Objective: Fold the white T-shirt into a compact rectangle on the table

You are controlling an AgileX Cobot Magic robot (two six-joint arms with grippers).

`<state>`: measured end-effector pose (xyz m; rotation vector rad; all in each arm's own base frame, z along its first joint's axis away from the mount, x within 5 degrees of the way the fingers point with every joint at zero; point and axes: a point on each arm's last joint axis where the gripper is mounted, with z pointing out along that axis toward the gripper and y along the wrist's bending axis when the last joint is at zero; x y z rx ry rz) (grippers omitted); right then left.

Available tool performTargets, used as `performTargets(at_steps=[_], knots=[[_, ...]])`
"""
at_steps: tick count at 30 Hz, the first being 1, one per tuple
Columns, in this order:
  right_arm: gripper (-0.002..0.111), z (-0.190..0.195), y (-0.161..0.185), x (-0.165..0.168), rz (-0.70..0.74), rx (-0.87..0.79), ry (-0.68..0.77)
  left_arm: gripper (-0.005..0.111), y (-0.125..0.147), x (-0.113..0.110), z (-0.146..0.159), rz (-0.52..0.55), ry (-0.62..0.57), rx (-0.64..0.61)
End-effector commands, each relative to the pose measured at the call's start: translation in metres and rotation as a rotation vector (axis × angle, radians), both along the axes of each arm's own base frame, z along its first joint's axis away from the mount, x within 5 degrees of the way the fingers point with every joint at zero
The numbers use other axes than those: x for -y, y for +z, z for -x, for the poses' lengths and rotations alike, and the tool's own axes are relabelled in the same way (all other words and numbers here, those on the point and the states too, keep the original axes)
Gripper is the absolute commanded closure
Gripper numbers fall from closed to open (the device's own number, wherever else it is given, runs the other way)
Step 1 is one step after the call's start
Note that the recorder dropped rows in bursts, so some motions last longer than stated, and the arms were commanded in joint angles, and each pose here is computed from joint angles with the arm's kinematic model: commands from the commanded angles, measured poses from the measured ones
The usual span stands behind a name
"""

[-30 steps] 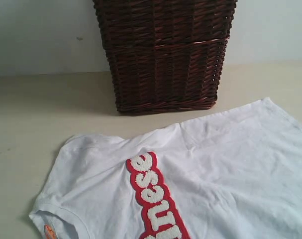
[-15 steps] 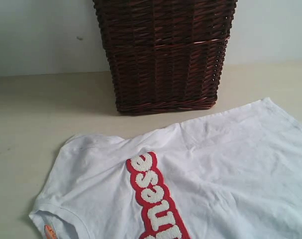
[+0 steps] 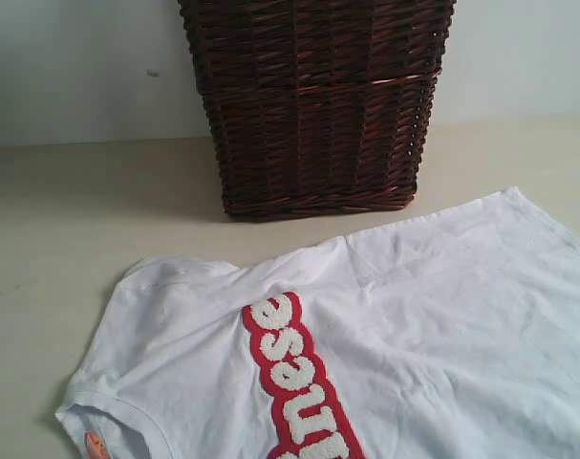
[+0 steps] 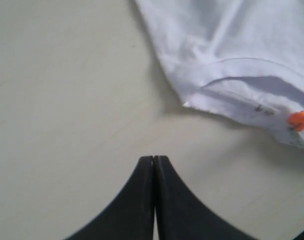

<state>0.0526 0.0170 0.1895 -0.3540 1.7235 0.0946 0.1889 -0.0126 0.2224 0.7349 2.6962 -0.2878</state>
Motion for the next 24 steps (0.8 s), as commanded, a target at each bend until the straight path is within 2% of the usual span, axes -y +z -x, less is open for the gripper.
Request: performTargets(at_steps=[1,3,5,7,10,12,15,17,20,22,24], knots=[[0.072,0.0,-0.001,0.0,-0.004,0.002,-0.006,0.107,0.001,0.013,-0.013,0.121,-0.144,0.036],[0.072,0.0,-0.001,0.0,-0.004,0.002,-0.006,0.107,-0.008,0.018,-0.023,0.198,-0.134,0.005],[0.072,0.0,-0.001,0.0,-0.004,0.002,-0.006,0.107,-0.018,0.022,-0.029,0.279,-0.059,-0.074],[0.072,0.0,-0.001,0.0,-0.004,0.002,-0.006,0.107,-0.029,0.023,-0.035,0.311,-0.031,-0.119],[0.072,0.0,-0.001,0.0,-0.008,0.001,-0.007,0.107,-0.04,0.024,-0.047,0.348,0.05,-0.116],[0.072,0.0,-0.001,0.0,-0.008,0.001,-0.007,0.107,-0.038,0.026,-0.059,0.406,0.094,-0.093],[0.072,0.0,-0.001,0.0,-0.008,0.001,-0.007,0.101,-0.021,0.033,-0.083,0.511,0.003,0.015],[0.072,0.0,-0.001,0.0,-0.006,0.001,-0.007,0.09,-0.007,0.037,-0.104,0.556,-0.078,0.168],[0.072,0.0,-0.001,0.0,-0.006,0.001,-0.007,0.07,-0.002,0.038,-0.132,0.525,-0.268,0.428],[0.072,0.0,-0.001,0.0,-0.006,0.001,-0.007,0.061,-0.011,0.043,-0.142,0.478,-0.395,0.482],[0.072,0.0,-0.001,0.0,-0.006,0.001,-0.007,0.06,-0.03,0.054,-0.144,0.455,-0.528,0.421]])
